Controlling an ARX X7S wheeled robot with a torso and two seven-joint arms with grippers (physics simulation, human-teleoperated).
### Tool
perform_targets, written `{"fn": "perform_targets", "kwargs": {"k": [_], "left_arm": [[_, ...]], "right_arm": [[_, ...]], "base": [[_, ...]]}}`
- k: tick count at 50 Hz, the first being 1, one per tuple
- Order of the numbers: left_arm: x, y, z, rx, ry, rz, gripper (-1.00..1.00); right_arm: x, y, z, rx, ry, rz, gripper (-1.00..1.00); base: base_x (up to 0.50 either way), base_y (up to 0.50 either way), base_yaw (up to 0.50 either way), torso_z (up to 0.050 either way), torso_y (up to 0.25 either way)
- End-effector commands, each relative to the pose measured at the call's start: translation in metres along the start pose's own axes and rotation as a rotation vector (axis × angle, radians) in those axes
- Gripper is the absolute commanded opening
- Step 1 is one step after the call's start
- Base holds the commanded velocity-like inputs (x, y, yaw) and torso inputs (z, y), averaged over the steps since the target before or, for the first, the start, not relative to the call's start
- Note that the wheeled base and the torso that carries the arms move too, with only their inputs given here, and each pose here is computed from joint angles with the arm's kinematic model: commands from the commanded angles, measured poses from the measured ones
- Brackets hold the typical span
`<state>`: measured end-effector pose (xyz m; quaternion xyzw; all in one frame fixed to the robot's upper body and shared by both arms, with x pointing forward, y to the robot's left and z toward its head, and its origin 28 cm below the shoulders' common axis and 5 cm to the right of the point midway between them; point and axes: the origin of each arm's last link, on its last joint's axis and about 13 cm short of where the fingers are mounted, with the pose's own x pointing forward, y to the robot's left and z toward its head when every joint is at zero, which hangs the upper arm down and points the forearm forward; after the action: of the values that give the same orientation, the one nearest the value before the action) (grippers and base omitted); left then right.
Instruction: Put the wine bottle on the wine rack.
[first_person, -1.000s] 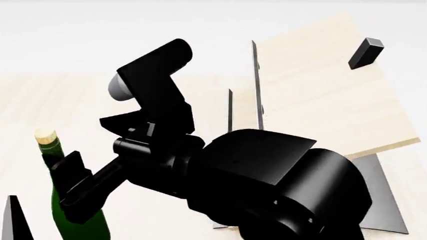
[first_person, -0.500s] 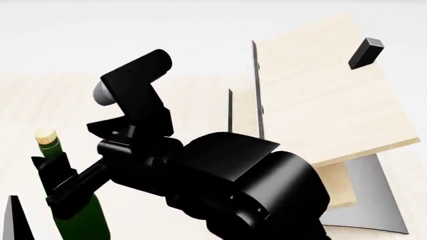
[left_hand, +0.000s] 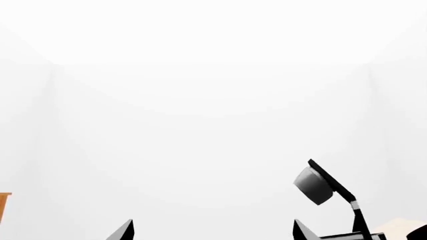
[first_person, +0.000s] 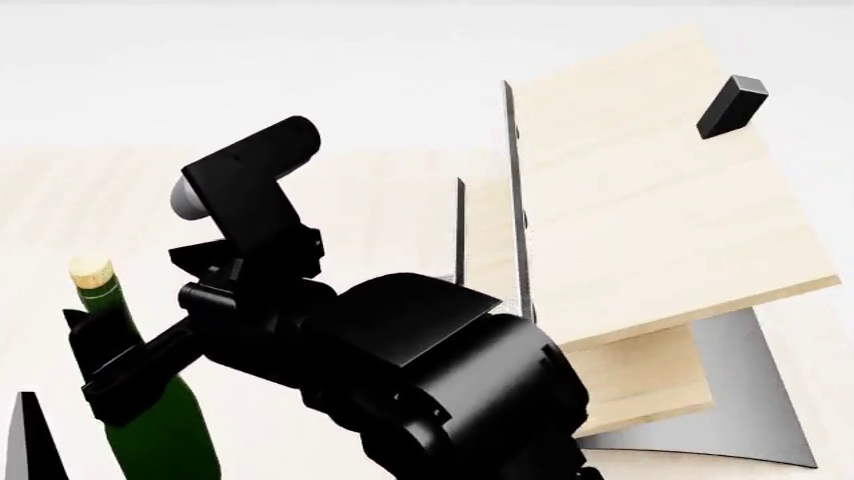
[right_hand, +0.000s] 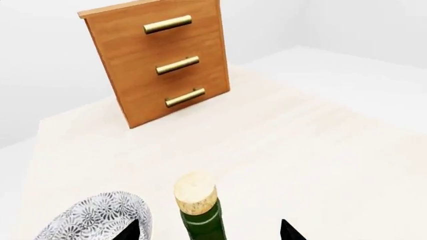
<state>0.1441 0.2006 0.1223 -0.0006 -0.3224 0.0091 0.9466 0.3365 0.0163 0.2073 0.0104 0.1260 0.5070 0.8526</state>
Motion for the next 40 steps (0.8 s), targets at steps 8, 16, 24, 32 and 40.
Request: {"fn": "perform_targets", "kwargs": {"k": [8,16,24,32,40], "left_arm": [[0.0,0.0,-0.001,-0.004,0.002,0.002,1.0],[0.0,0.0,-0.001,-0.005,0.004,0.001,1.0],[0.0,0.0,-0.001,-0.005,0.004,0.002,1.0],[0.0,0.001,-0.001,-0.004,0.004,0.003,1.0],[0.001,0.001,0.0,-0.004,0.001,0.005,1.0]], "right_arm": [[0.021,-0.009,-0.008,0.007,-0.034,-0.031,1.0],[0.026,-0.003,-0.008,0.025,-0.055,-0.012,1.0],[0.032,-0.002,-0.013,0.043,-0.063,0.0,1.0],[0.037,-0.002,-0.019,0.048,-0.056,0.006,1.0],[0.044,0.0,-0.026,0.061,-0.053,0.013,1.0]], "base": [[0.0,0.0,0.0,0.0,0.0],[0.0,0.0,0.0,0.0,0.0],[0.0,0.0,0.0,0.0,0.0],[0.0,0.0,0.0,0.0,0.0],[0.0,0.0,0.0,0.0,0.0]]}}
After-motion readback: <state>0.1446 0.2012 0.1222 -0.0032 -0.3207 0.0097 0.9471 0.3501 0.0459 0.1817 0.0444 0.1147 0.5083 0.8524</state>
